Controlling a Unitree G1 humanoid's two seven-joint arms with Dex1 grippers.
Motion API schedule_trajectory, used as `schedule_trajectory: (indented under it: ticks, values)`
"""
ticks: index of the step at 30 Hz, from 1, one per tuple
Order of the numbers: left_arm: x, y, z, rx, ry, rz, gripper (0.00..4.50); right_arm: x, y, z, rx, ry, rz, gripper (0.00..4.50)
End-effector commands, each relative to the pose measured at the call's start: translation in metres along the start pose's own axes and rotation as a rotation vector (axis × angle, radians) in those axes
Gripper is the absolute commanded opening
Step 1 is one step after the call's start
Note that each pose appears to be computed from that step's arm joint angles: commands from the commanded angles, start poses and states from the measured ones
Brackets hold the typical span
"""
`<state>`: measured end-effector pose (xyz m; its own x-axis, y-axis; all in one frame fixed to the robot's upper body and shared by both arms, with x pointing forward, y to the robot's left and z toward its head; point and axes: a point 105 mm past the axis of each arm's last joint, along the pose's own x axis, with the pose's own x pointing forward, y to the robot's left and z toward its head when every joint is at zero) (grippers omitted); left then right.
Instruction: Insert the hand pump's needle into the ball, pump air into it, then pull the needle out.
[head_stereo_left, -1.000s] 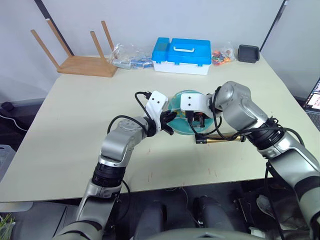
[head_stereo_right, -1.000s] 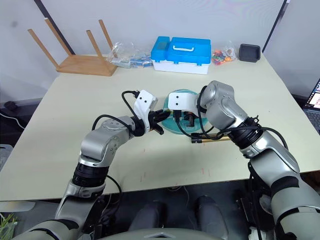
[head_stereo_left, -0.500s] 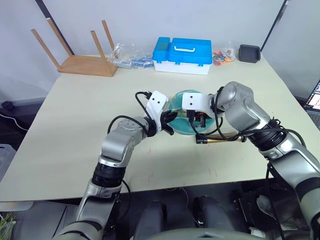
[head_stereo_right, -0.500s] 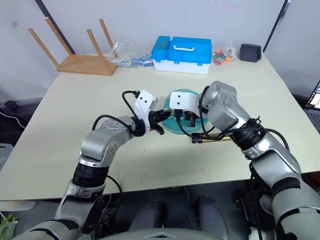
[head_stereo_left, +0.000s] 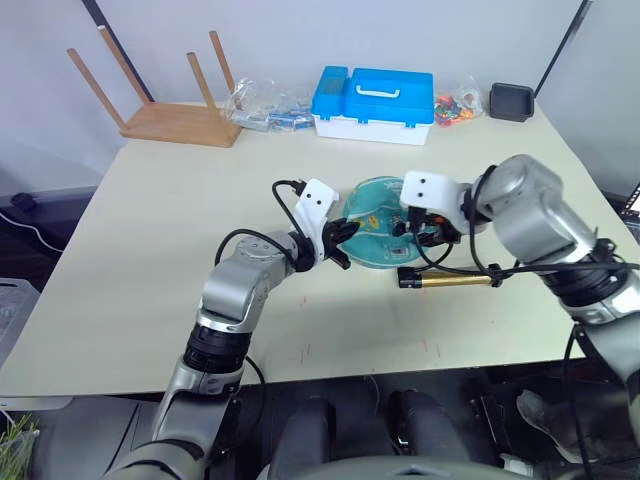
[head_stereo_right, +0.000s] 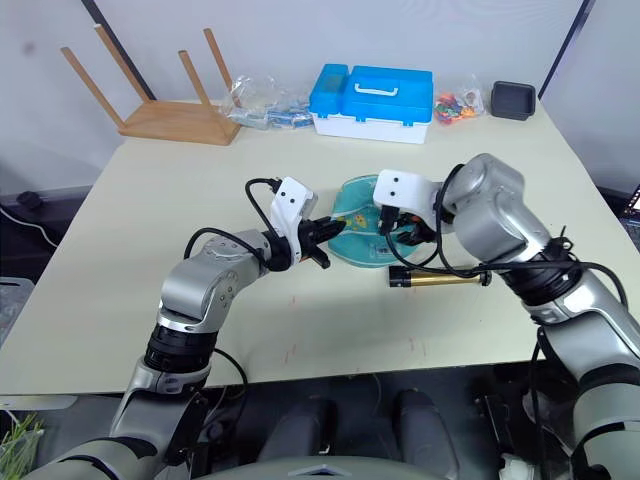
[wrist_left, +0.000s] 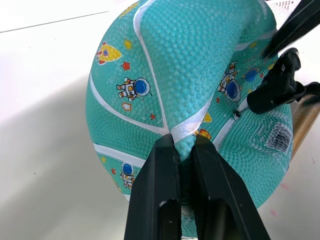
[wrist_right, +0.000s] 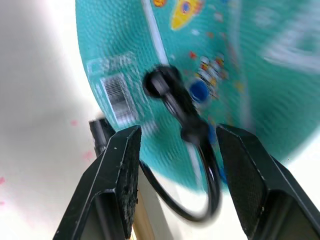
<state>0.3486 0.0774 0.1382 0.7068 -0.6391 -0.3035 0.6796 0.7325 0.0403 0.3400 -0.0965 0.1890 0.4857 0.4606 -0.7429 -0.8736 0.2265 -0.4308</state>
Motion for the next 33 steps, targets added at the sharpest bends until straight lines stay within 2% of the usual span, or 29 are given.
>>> schedule_trajectory:
  ticks: [1,7,15,33]
  values:
    - [0.002,0.002,-0.027,-0.032,0.103,0.006,0.00,-0.014,0.011,0.021,-0.036,-0.122,0.003,2.46]
    - [0.003,0.001,-0.024,-0.019,0.104,-0.005,0.00,-0.004,0.009,0.017,-0.092,-0.096,-0.064,2.46]
    - [0.001,0.000,-0.025,-0.020,0.106,-0.010,0.00,0.011,0.007,0.023,-0.189,-0.080,-0.058,2.46]
    - [0.002,0.001,-0.026,-0.009,0.113,0.004,0.00,0.024,0.000,0.030,-0.377,-0.014,-0.008,2.46]
